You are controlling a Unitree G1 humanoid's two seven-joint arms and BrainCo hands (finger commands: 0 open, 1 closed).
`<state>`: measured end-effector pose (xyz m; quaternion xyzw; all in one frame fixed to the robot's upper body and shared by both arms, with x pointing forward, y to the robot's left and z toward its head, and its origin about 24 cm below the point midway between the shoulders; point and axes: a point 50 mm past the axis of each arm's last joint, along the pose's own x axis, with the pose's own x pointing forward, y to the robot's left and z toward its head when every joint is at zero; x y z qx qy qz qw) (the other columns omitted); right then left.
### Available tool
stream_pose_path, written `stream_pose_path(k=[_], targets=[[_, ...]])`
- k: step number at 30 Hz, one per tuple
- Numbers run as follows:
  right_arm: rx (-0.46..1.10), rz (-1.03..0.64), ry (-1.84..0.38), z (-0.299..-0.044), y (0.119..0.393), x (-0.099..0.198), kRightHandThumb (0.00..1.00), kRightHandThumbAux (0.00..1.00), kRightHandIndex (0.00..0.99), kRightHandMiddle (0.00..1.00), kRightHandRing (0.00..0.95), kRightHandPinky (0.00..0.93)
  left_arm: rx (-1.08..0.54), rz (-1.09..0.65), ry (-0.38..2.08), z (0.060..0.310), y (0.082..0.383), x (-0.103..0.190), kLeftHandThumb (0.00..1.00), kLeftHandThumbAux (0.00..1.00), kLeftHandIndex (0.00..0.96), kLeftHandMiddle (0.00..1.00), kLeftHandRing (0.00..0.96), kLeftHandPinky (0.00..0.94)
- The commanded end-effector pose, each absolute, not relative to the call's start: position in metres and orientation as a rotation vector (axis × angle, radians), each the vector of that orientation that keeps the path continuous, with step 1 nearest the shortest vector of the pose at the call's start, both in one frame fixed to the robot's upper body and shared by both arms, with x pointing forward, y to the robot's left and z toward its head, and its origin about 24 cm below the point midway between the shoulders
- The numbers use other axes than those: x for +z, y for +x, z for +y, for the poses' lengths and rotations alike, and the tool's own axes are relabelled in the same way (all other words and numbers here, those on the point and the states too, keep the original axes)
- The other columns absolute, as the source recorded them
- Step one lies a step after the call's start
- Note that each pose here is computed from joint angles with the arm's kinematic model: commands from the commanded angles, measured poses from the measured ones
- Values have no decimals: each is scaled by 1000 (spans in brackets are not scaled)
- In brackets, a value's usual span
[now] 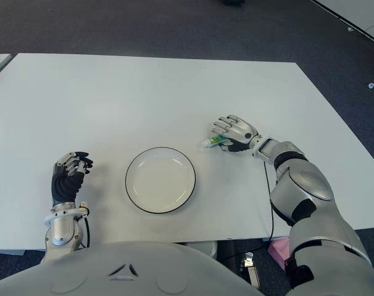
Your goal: Put the toothpaste on the table into the plate.
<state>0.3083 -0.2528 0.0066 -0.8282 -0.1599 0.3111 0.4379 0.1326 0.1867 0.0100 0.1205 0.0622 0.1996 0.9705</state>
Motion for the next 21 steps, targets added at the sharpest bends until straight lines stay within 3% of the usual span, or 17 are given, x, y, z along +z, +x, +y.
stream_pose_path(k=[1, 5, 9, 12, 13, 15, 16, 18, 21], targets=[[958, -331, -1977, -241, 282, -28, 428, 194, 0, 0, 0, 0, 415, 139, 245, 187, 132, 10, 706, 720, 432, 534, 535, 544], [965, -381, -1962, -241, 282, -25, 428, 228, 0, 0, 0, 26, 413, 131, 244, 188, 132, 10, 707, 720, 432, 531, 534, 547], [972, -404, -1968, -240, 282, -24, 485, 305, 7, 76, 126, 193, 411, 129, 244, 188, 132, 10, 708, 719, 432, 530, 536, 552], [971, -409, -1963, -240, 282, -24, 497, 320, 11, 100, 163, 232, 410, 130, 245, 188, 132, 10, 708, 719, 433, 530, 536, 553], [965, -415, -1945, -240, 282, -22, 521, 333, 78, 155, 212, 279, 410, 130, 246, 188, 132, 10, 708, 719, 432, 530, 537, 552], [953, -429, -1914, -239, 283, -20, 603, 376, 321, 382, 429, 475, 410, 131, 249, 188, 133, 11, 708, 719, 432, 529, 538, 549], [938, -436, -1885, -239, 285, -16, 620, 386, 364, 425, 469, 511, 410, 131, 250, 188, 133, 11, 708, 719, 432, 529, 538, 548], [916, -439, -1848, -239, 286, -11, 681, 568, 407, 544, 573, 598, 409, 132, 251, 187, 133, 11, 708, 720, 432, 527, 535, 543], [901, -422, -1833, -239, 286, -12, 712, 654, 428, 632, 651, 681, 409, 133, 252, 187, 134, 12, 707, 720, 432, 525, 532, 538]])
